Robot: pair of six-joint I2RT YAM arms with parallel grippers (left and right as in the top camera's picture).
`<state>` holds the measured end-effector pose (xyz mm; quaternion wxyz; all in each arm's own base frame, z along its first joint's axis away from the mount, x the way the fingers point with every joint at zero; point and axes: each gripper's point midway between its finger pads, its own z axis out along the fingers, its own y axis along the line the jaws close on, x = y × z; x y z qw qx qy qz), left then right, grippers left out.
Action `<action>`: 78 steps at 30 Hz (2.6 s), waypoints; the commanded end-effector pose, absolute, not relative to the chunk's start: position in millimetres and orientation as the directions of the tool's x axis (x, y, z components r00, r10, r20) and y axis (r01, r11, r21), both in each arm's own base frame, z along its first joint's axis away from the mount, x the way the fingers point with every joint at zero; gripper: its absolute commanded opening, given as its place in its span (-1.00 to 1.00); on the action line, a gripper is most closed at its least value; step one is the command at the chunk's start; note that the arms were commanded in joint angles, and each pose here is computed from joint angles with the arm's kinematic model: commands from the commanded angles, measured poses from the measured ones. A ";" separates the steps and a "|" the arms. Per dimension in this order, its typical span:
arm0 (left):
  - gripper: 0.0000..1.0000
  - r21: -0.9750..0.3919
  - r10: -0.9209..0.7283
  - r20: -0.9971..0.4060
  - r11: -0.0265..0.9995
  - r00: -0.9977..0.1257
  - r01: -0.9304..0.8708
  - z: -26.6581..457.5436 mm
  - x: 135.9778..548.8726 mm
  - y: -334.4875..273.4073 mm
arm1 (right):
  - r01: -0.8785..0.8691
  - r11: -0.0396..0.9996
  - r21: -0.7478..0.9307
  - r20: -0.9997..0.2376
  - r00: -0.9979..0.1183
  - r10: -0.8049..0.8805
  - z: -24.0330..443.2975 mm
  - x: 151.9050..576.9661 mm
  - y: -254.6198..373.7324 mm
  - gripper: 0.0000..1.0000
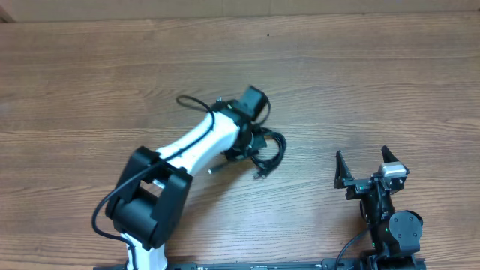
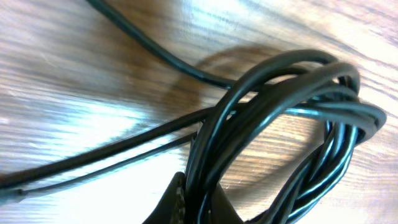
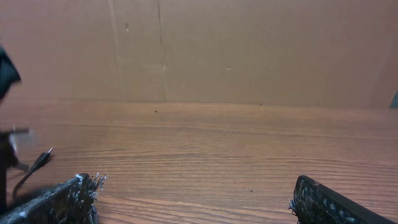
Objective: Untangle cables
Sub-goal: 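Reach the left gripper to the black cable bundle and grasp it, then move the right gripper toward the bundle held by the left gripper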
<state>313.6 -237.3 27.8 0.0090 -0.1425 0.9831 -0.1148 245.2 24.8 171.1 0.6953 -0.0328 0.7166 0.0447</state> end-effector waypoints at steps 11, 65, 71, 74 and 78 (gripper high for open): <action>-0.92 -0.167 0.334 -0.284 0.906 -0.899 0.389 193.9 343.4 -196.8 | -0.111 0.994 0.017 -1.000 -0.025 0.014 169.7 245.2 25.3 1.00; -0.91 -0.216 0.477 -0.265 0.818 -0.838 0.533 196.4 321.7 -205.2 | -0.624 0.221 0.749 -0.660 -0.733 0.166 291.3 184.1 176.8 1.00; -0.91 -0.319 0.475 -0.262 0.779 -0.840 0.540 201.2 310.6 -219.8 | -0.566 0.341 0.751 -0.654 -0.711 0.260 271.1 246.0 170.3 0.70; -0.92 -0.332 0.476 -0.252 0.775 -0.842 0.537 201.4 307.1 -220.5 | -0.517 0.357 0.778 -0.607 -0.765 0.216 238.4 260.6 178.8 0.47; -0.92 -0.334 0.477 -0.245 0.776 -0.844 0.536 201.0 305.7 -220.1 | -0.485 0.352 0.801 -0.559 -0.816 0.146 209.4 262.4 205.1 0.26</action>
